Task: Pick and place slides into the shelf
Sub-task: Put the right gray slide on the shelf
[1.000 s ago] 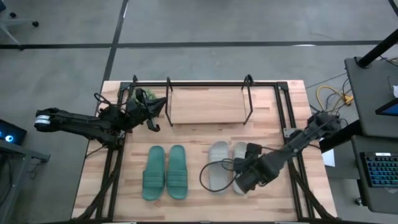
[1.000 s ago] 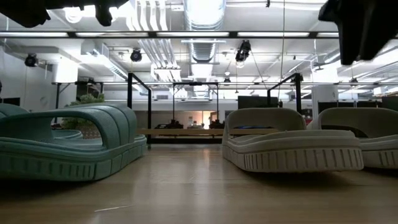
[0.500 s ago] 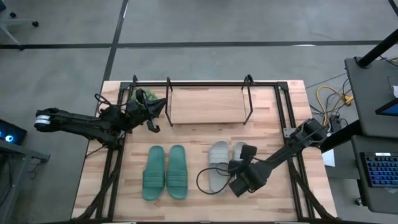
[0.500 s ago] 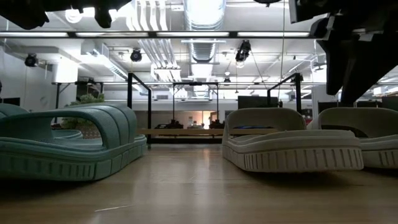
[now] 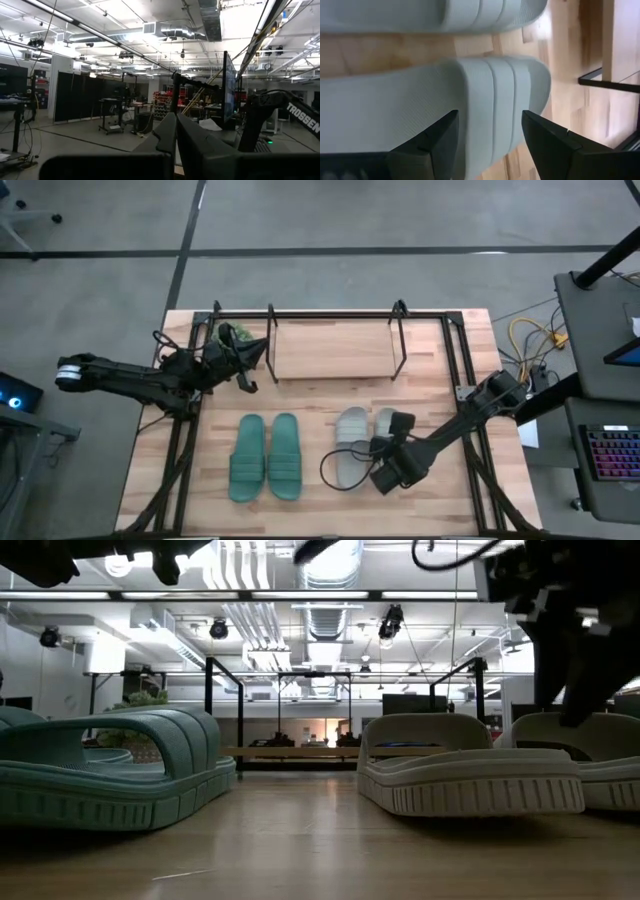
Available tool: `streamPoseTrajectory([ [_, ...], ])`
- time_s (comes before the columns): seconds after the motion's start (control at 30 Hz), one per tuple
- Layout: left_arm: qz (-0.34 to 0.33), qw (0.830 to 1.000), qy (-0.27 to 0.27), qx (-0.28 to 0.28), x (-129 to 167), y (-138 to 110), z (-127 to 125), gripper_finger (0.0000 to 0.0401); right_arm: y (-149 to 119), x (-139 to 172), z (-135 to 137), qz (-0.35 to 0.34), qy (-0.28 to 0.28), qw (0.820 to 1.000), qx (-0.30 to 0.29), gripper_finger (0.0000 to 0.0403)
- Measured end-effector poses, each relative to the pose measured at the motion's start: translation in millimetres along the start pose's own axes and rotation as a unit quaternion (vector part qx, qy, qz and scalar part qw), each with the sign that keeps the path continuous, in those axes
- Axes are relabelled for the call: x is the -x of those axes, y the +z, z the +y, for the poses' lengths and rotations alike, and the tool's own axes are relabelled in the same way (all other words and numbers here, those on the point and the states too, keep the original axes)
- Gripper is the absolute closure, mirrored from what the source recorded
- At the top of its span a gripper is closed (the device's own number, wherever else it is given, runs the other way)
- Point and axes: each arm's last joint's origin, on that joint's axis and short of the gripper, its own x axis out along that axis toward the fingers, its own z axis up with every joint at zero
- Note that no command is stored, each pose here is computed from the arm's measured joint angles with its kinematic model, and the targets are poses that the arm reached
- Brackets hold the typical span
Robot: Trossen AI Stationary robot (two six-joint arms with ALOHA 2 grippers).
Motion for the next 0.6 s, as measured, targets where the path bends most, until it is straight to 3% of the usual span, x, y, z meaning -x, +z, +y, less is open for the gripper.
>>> streamPoseTrajectory([
  [0.3,0.0,1.0,0.0,0.0,0,0,0,0.0401,-8,-19,3,-0.002,-0.002,1.0,-0.002,0.0193],
  [0.6,0.0,1.0,0.0,0.0,0,0,0,0.0401,-15,-27,0,-0.002,-0.031,0.998,-0.056,0.0199],
])
